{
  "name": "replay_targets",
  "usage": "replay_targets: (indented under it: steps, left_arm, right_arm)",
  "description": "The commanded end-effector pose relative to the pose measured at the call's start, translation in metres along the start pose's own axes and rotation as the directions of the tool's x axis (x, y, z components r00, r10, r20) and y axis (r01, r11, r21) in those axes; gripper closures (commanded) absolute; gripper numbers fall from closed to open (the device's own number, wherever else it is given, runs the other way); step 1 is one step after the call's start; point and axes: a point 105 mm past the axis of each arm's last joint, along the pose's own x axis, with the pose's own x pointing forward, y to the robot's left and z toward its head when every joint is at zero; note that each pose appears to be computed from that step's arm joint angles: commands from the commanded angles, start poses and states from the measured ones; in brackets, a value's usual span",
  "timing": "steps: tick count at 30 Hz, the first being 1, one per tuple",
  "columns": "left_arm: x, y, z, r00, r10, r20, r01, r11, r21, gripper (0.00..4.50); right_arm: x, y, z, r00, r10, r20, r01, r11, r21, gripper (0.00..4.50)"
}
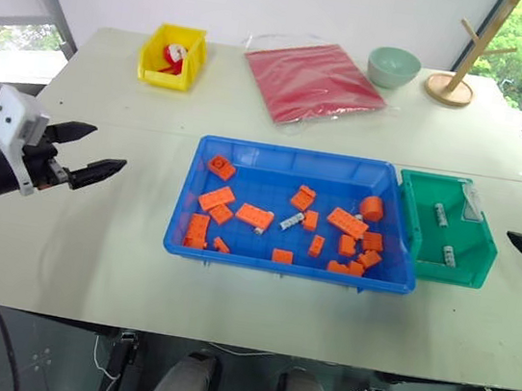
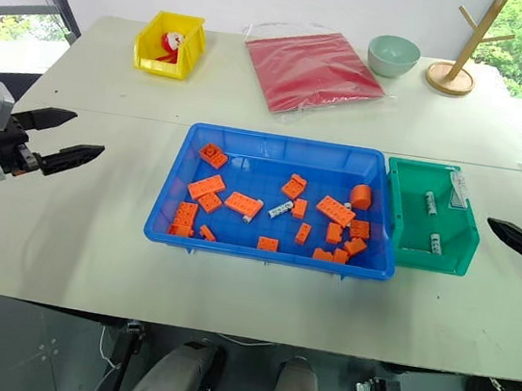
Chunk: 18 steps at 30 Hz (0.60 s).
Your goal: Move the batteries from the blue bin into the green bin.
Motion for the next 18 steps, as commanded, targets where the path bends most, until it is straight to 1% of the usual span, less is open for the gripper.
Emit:
replay_targets:
  steps: [1, 4, 8, 12, 14, 18]
  left_arm:
    - [0.001, -0.001, 0.013, 1.000, -0.001, 0.028, 0.000, 0.999, 0.050, 0.00]
    - [0.005, -0.003, 0.013, 1.000, -0.004, 0.024, 0.003, 0.999, 0.036, 0.00]
    - [0.005, -0.011, 0.018, 0.998, -0.041, 0.052, 0.041, 0.999, 0.004, 0.00]
    - [0.006, -0.015, 0.009, 0.999, -0.031, 0.027, 0.031, 0.999, 0.010, 0.00]
    - [0.008, -0.017, 0.011, 0.998, -0.044, 0.035, 0.044, 0.999, 0.019, 0.00]
    - [0.013, -0.019, 0.028, 0.993, -0.080, 0.089, 0.081, 0.997, -0.006, 0.00]
  right_arm:
    - [0.000, -0.003, 0.007, 1.000, -0.012, 0.029, 0.012, 1.000, -0.025, 0.03]
    - [0.002, -0.005, 0.007, 0.999, -0.021, 0.031, 0.022, 0.999, -0.034, 0.03]
    - [0.002, -0.008, 0.011, 0.999, -0.022, 0.035, 0.023, 0.999, -0.030, 0.03]
    - [0.006, -0.005, 0.017, 1.000, -0.014, 0.021, 0.015, 0.996, -0.082, 0.03]
    - [0.010, -0.003, 0.027, 0.999, -0.012, 0.035, 0.016, 0.995, -0.102, 0.03]
    - [0.026, 0.023, 0.064, 0.991, 0.100, 0.086, -0.084, 0.982, -0.168, 0.03]
